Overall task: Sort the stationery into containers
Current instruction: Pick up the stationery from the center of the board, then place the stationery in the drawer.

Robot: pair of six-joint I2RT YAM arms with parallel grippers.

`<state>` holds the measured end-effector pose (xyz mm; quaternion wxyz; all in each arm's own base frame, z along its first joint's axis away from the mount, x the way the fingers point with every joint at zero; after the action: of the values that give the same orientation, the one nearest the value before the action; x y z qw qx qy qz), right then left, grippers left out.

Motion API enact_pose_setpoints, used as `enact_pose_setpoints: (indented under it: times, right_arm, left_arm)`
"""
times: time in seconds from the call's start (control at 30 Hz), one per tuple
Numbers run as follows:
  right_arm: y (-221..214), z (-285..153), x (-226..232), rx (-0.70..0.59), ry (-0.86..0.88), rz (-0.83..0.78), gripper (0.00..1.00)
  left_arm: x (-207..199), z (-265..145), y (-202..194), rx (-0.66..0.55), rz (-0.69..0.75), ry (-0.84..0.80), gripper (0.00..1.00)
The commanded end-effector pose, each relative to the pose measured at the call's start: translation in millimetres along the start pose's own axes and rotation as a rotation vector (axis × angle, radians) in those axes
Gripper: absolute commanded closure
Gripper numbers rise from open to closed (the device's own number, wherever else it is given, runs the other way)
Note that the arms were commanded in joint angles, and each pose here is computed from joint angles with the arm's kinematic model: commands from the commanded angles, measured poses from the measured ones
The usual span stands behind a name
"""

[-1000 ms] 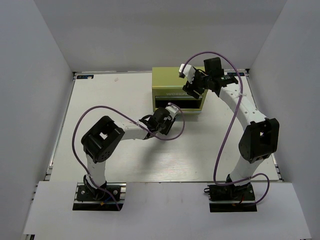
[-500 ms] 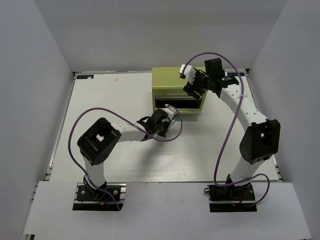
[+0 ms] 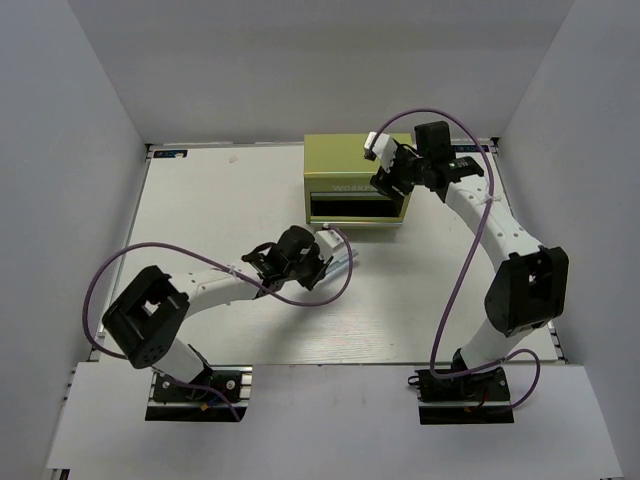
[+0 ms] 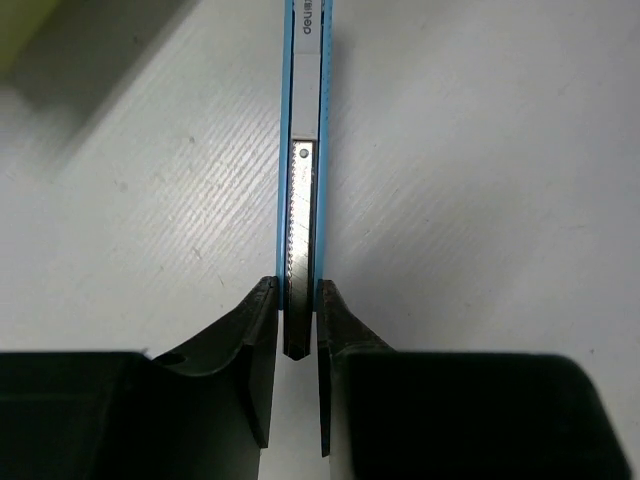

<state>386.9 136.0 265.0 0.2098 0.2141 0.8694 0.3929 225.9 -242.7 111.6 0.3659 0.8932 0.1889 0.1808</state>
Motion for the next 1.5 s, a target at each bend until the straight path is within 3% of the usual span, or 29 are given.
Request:
enact_pose_setpoints:
  times: [0.0, 0.17, 0.63, 1.03, 1.17, 1.2, 1.27, 1.33, 1.47]
  right_arm:
    - [-31.6, -9.0, 17.9, 0.119, 0.059, 0.122, 0.29]
    - [-34.7, -20.2, 13.8, 0.106, 0.014, 0.13, 0.29]
    - [-51.8, -41.1, 7.9, 0.076, -0.048, 0.182, 0.29]
    - [-58.4, -53.3, 6.3, 0.036, -0.083, 0.235, 0.29]
    - [-59.5, -55.9, 5.5, 0.029, -0.087, 0.237, 0.29]
    - [-60.4, -55.4, 5.8, 0.029, -0.081, 0.237, 0.29]
    - [-61.0, -54.9, 5.8, 0.03, -0.076, 0.238, 0.28]
    - [-60.3, -54.8, 6.8, 0.026, -0.064, 0.235, 0.28]
    - [-59.2, -53.2, 9.8, 0.015, -0.022, 0.221, 0.28]
  left_arm:
    - [4.4, -17.6, 24.8, -0.116, 0.124, -0.02, 1.0]
    - [22.6, -24.7, 52.9, -0.206, 0.187, 0.04, 1.0]
    - [68.0, 10.1, 116.8, -0.272, 0.408, 0.107, 1.0]
    - [108.0, 43.8, 107.9, -0.193, 0.399, 0.107, 1.0]
    - [114.5, 45.9, 105.6, -0.175, 0.391, 0.132, 0.84]
    - [114.5, 45.9, 105.6, -0.175, 0.391, 0.132, 0.72]
    - [118.4, 45.2, 108.6, -0.182, 0.381, 0.17, 0.61]
    - [119.6, 39.0, 112.8, -0.2, 0.372, 0.191, 0.39]
    - [124.2, 19.9, 132.9, -0.286, 0.373, 0.244, 0.22]
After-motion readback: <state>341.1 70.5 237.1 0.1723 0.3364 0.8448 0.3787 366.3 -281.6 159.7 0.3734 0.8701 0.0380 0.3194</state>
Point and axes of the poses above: each gripper's point midway between its finger pads, its own z axis out along the fingers, its own x axis along the line the jaws close on, y = z × x, the point moved 8 cm from there along -z, back along the fingers, and after that the axes turned 15 degrees about z, right-handed, at the moved point
